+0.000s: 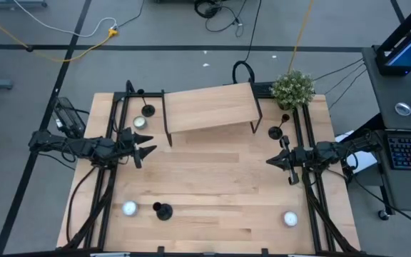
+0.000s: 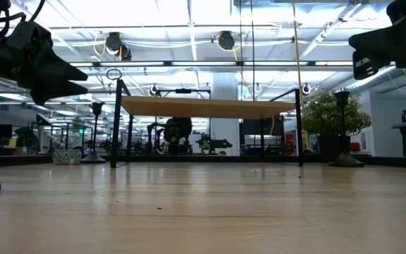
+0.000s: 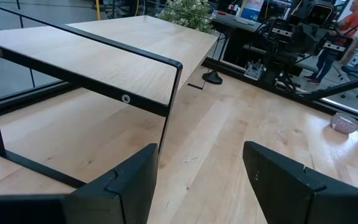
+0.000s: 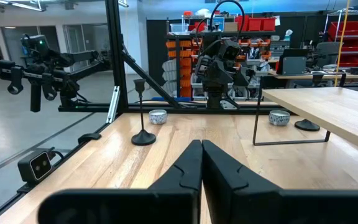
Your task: Pick & Place candle stick holders
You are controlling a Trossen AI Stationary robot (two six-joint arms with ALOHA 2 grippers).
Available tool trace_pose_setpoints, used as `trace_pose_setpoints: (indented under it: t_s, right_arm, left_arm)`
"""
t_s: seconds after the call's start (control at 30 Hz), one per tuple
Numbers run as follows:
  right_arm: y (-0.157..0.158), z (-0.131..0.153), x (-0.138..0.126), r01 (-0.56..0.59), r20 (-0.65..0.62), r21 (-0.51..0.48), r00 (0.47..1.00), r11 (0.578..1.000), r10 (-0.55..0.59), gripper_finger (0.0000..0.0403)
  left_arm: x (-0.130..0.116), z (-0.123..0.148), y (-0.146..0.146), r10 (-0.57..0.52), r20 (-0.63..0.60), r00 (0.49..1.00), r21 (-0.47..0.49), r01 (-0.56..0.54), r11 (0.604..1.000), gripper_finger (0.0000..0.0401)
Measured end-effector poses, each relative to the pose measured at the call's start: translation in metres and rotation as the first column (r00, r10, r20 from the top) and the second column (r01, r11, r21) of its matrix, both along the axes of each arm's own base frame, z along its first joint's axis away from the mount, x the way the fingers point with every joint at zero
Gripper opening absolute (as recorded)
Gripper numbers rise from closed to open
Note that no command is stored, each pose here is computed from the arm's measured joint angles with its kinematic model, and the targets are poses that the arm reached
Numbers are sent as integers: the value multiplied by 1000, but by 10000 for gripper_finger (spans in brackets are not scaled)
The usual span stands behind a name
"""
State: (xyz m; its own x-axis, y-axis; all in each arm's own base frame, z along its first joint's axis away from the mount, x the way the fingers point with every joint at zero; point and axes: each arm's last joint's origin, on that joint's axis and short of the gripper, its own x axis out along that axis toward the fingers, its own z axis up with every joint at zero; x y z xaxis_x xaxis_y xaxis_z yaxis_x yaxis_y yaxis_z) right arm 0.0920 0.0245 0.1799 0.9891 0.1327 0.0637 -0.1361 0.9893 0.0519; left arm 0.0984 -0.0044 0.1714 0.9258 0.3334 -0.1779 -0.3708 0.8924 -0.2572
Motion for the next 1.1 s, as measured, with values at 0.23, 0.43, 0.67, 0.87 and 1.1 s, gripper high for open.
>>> trace_pose_setpoints:
  t_s: [0.23,0.43,0.67,0.87,1.1]
  right_arm:
    - [0,0,0,-1,0,0,1000,1000,1,0]
    - [0,0,0,3,9,-55,1000,998,-3,0]
    - [0,0,0,6,14,-84,1000,996,-5,0]
    - [0,0,0,4,12,-71,1000,997,-3,0]
    - [0,2,0,-5,5,107,1000,994,5,0]
  left_arm:
    - [0,0,0,0,0,1000,0,0,1000,244]
    - [0,0,0,0,0,1000,0,0,1000,244]
    - [0,0,0,0,0,1000,0,0,1000,244]
    - [0,0,0,0,0,1000,0,0,1000,244]
    - [0,0,0,0,0,1000,0,0,1000,244]
